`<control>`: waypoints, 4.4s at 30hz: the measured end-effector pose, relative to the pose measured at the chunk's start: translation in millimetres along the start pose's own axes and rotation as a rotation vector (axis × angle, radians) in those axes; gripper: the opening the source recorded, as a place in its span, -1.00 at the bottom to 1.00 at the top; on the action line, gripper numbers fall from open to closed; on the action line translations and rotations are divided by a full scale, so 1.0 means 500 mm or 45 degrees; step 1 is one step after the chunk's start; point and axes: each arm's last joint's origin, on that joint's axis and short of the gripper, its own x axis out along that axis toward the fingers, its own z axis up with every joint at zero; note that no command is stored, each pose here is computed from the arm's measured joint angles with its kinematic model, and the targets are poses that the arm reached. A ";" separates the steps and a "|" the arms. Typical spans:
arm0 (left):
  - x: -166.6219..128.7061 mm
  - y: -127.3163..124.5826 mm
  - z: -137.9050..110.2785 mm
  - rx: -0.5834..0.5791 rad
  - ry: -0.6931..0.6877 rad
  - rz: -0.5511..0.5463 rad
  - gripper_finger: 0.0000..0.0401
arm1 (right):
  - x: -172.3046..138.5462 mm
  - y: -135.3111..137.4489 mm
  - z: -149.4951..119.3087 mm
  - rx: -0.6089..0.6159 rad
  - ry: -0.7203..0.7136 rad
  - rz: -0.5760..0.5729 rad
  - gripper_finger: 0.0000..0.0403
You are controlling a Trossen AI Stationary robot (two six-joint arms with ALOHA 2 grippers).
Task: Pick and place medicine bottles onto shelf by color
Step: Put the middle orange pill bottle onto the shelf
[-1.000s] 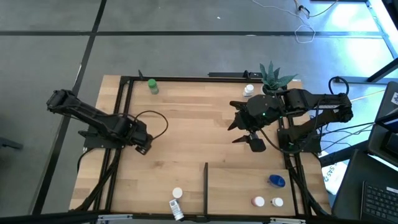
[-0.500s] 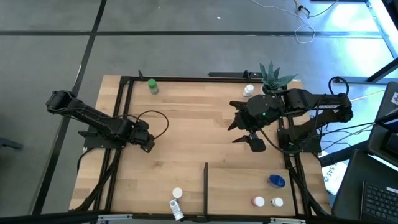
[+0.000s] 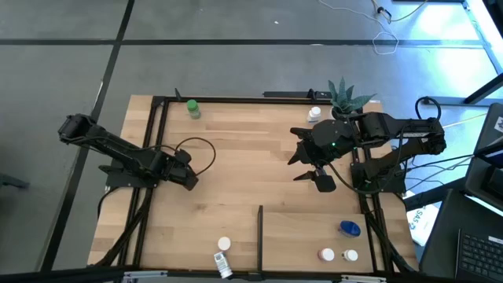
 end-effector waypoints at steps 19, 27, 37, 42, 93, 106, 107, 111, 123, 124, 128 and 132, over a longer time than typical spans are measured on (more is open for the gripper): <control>-0.008 -0.007 -0.018 -0.077 0.075 -0.055 0.30 | 0.000 0.000 0.000 0.001 0.000 0.000 0.20; -0.011 -0.003 -0.028 -0.098 0.118 -0.032 0.30 | 0.000 0.000 0.000 -0.001 0.000 0.000 0.20; -0.009 0.012 -0.032 -0.095 0.128 0.084 0.30 | 0.000 0.000 0.000 0.000 0.000 0.000 0.20; 0.002 0.008 -0.033 -0.106 0.123 0.135 0.30 | 0.000 0.000 0.000 0.000 0.000 -0.001 0.20; -0.023 -0.050 0.045 0.249 -0.287 -0.096 0.30 | 0.000 0.000 0.001 0.000 -0.007 -0.001 0.20; -0.087 -0.003 -0.024 0.079 -0.159 -0.137 0.30 | 0.000 0.000 0.001 -0.001 -0.008 -0.001 0.20; -0.090 0.002 -0.029 0.068 -0.147 -0.119 0.30 | 0.000 0.000 0.001 -0.002 -0.009 -0.001 0.20; -0.091 0.014 -0.045 0.023 -0.082 -0.063 0.30 | 0.000 0.000 0.002 -0.001 -0.010 0.000 0.20; -0.023 0.002 -0.072 -0.020 -0.147 -0.040 0.30 | 0.000 0.000 0.003 -0.003 -0.019 -0.001 0.20; -0.019 0.000 -0.071 -0.023 -0.155 -0.041 0.30 | 0.000 0.000 0.003 -0.003 -0.019 -0.001 0.20; -0.002 -0.014 -0.061 0.016 -0.194 -0.045 0.30 | 0.000 0.000 0.003 -0.003 -0.019 -0.001 0.20; 0.016 -0.029 -0.046 0.047 -0.217 -0.045 0.30 | 0.000 0.000 0.003 -0.002 -0.019 -0.001 0.20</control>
